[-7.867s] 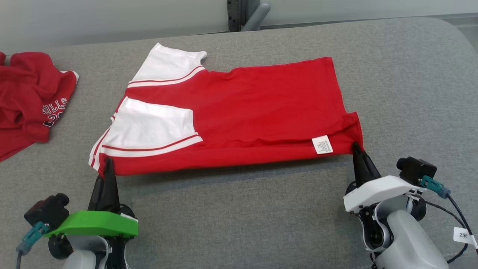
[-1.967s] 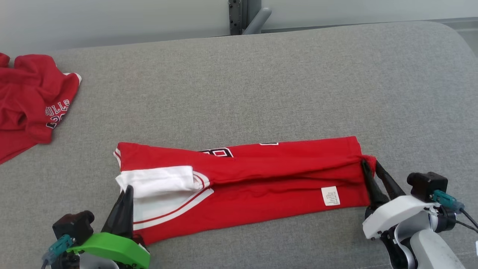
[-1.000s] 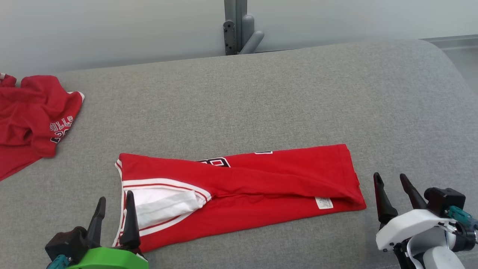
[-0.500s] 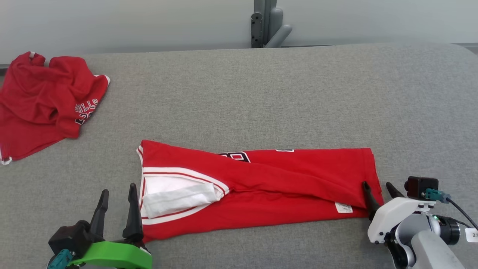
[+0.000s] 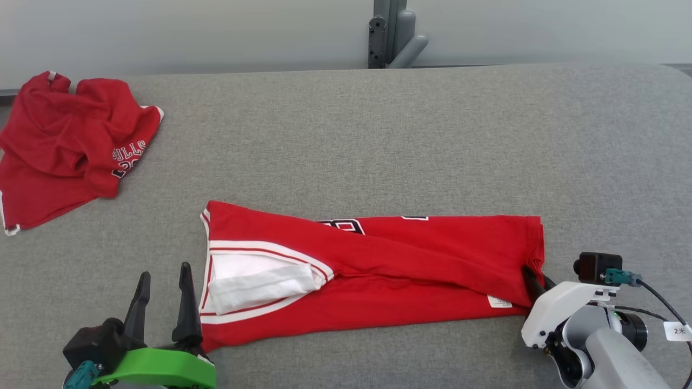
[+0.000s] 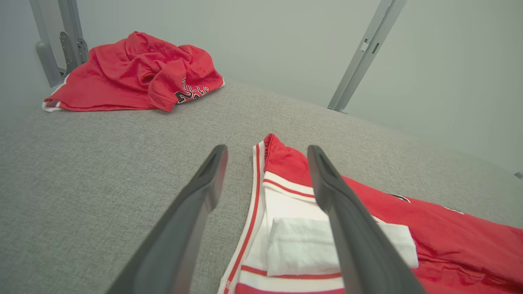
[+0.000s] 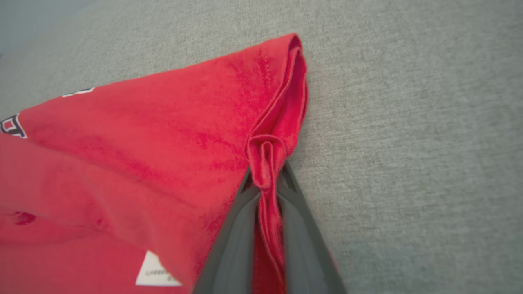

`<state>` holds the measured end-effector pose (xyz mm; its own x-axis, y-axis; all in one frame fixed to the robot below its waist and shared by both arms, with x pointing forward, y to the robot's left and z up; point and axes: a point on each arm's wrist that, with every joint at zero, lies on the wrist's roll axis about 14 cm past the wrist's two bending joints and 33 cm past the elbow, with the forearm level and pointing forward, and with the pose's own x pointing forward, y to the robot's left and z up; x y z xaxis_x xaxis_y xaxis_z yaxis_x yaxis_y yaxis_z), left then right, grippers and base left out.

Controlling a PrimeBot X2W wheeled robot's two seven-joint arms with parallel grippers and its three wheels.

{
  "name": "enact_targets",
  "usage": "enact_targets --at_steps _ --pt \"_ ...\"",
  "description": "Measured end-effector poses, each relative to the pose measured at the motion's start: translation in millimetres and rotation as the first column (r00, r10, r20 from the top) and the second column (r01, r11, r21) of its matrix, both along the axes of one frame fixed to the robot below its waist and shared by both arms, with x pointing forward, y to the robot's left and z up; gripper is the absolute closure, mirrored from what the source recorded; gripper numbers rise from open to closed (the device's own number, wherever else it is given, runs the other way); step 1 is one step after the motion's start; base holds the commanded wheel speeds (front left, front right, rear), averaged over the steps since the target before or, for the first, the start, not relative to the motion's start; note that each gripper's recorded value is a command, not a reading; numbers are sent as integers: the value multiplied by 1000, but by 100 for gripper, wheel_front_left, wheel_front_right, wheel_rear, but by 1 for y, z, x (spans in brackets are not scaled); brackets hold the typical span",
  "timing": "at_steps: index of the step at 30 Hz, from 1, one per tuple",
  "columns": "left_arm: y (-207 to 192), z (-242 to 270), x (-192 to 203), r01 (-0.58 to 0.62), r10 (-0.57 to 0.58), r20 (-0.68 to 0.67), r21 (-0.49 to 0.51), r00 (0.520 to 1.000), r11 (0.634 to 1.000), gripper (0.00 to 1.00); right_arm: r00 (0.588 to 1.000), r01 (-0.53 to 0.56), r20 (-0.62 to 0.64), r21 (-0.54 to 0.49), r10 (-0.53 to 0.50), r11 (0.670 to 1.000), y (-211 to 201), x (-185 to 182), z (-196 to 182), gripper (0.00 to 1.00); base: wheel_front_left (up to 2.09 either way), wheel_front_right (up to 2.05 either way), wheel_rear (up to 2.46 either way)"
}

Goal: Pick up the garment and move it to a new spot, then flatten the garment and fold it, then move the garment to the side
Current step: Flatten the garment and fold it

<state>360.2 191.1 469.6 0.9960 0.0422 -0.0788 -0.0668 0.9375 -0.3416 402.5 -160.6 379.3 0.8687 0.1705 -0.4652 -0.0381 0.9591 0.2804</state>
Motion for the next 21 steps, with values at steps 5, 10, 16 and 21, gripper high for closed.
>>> enact_targets --at_steps 5,10,16,21 --pt "-12 2 7 34 -34 12 -12 999 999 0 998 57 38 29 -58 998 -20 4 13 100 0 0 0" --pt "-28 3 14 75 -75 20 -35 997 997 0 987 147 68 0 -147 989 -70 3 27 100 0 0 0" --pt "-47 2 22 126 -125 20 -42 992 991 0 966 252 80 -53 -247 966 -129 -12 38 100 0 0 0" --pt "-61 -1 27 166 -165 15 -45 986 985 0 951 292 116 -45 -286 955 -143 -17 50 100 0 0 0"
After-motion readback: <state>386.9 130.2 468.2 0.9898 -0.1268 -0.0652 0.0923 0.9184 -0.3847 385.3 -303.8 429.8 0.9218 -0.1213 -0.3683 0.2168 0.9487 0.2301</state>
